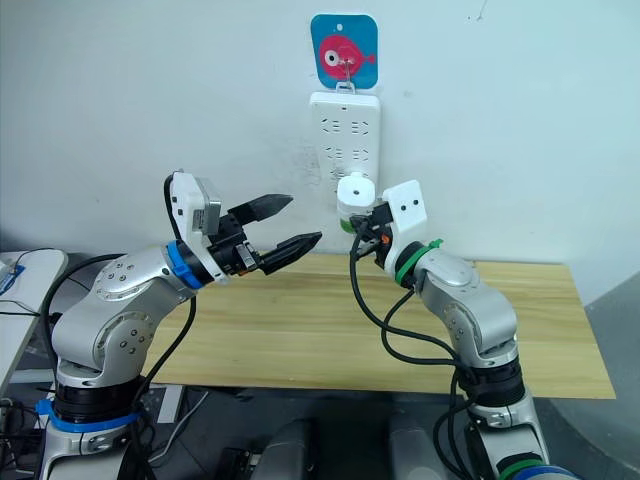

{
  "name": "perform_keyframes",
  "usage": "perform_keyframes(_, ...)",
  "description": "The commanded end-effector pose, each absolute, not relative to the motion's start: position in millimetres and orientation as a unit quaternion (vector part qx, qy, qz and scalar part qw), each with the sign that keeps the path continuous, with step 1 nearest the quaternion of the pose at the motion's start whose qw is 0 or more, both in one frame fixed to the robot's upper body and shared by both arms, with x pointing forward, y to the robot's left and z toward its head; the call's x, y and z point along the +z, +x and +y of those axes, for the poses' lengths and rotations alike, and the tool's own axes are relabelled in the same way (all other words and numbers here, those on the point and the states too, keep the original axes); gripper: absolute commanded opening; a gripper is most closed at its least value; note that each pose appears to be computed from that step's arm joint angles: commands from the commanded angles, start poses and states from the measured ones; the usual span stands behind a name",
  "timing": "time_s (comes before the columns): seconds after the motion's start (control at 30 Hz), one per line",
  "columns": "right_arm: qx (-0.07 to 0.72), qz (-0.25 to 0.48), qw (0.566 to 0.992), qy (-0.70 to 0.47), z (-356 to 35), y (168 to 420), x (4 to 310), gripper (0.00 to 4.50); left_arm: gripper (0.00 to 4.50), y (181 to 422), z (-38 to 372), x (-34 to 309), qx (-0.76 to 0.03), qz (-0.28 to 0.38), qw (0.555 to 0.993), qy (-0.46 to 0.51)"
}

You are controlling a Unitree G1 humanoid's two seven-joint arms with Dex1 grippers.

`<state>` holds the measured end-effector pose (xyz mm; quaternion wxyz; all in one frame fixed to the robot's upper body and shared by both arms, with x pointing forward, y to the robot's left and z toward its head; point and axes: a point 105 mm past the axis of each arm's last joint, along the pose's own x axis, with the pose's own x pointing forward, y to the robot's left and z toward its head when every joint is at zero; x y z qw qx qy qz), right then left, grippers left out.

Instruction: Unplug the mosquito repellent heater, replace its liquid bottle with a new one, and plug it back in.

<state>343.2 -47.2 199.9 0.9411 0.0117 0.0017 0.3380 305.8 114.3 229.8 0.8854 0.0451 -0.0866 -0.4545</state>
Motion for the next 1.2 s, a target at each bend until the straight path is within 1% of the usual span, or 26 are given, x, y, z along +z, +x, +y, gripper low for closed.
perform_keyframes(0.03, 0.295, -0.038, 0.954, 0.025, -66, 351, 222, 0.03, 4.50, 302, 113, 240, -0.460, -0.110, 0.880, 0.054)
perform_keyframes(0.07, 0.312, -0.032, 0.949, 0.029, -62, 347, 220, 0.03, 4.50, 302, 113, 239, -0.460, -0.108, 0.880, 0.054)
perform_keyframes(0.1, 0.348, -0.019, 0.937, 0.029, -56, 339, 216, 0.03, 4.50, 302, 114, 238, -0.460, -0.104, 0.880, 0.056)
perform_keyframes(0.17, 0.441, 0.008, 0.897, 0.003, -45, 313, 205, 0.03, 4.50, 303, 119, 234, -0.456, -0.093, 0.883, 0.065)
perform_keyframes(0.2, 0.475, 0.023, 0.880, -0.003, -46, 302, 201, 0.03, 4.50, 304, 123, 232, -0.454, -0.088, 0.884, 0.068)
perform_keyframes(0.3, 0.513, 0.044, 0.857, -0.012, -60, 288, 198, 0.03, 4.50, 308, 133, 228, -0.448, -0.071, 0.888, 0.079)
perform_keyframes(0.4, 0.523, 0.055, 0.850, -0.032, -85, 286, 203, 0.03, 4.50, 314, 154, 218, -0.432, -0.029, 0.897, 0.092)
perform_keyframes(0.43, 0.517, 0.054, 0.853, -0.042, -98, 288, 207, 0.03, 4.50, 317, 167, 214, -0.415, -0.007, 0.903, 0.109)
perform_keyframes(0.53, 0.493, 0.049, 0.866, -0.073, -131, 296, 217, 0.54, 4.50, 321, 200, 210, -0.386, 0.036, 0.911, 0.143)
perform_keyframes(0.57, 0.471, 0.051, 0.877, -0.080, -148, 301, 220, 0.83, 4.50, 323, 216, 212, -0.370, 0.046, 0.915, 0.152)
perform_keyframes(0.7, 0.415, 0.068, 0.899, -0.119, -200, 305, 227, 2.28, 4.50, 325, 264, 216, -0.322, 0.067, 0.925, 0.191)
perform_keyframes(0.73, 0.406, 0.072, 0.902, -0.127, -210, 305, 228, 2.54, 4.50, 326, 272, 215, -0.315, 0.070, 0.926, 0.196)
perform_keyframes(0.87, 0.377, 0.074, 0.912, -0.146, -233, 306, 235, 4.09, 4.50, 331, 288, 216, -0.301, 0.069, 0.930, 0.200)
perform_keyframes(0.9, 0.369, 0.071, 0.914, -0.152, -236, 308, 236, 4.38, 4.50, 332, 288, 217, -0.302, 0.067, 0.930, 0.199)
perform_keyframes(0.93, 0.365, 0.069, 0.915, -0.156, -237, 309, 237, 4.45, 4.50, 333, 288, 218, -0.305, 0.065, 0.929, 0.198)
perform_keyframes(1.2, 0.376, 0.081, 0.911, -0.149, -232, 307, 225, 4.45, 4.50, 338, 282, 219, -0.314, 0.054, 0.925, 0.206)
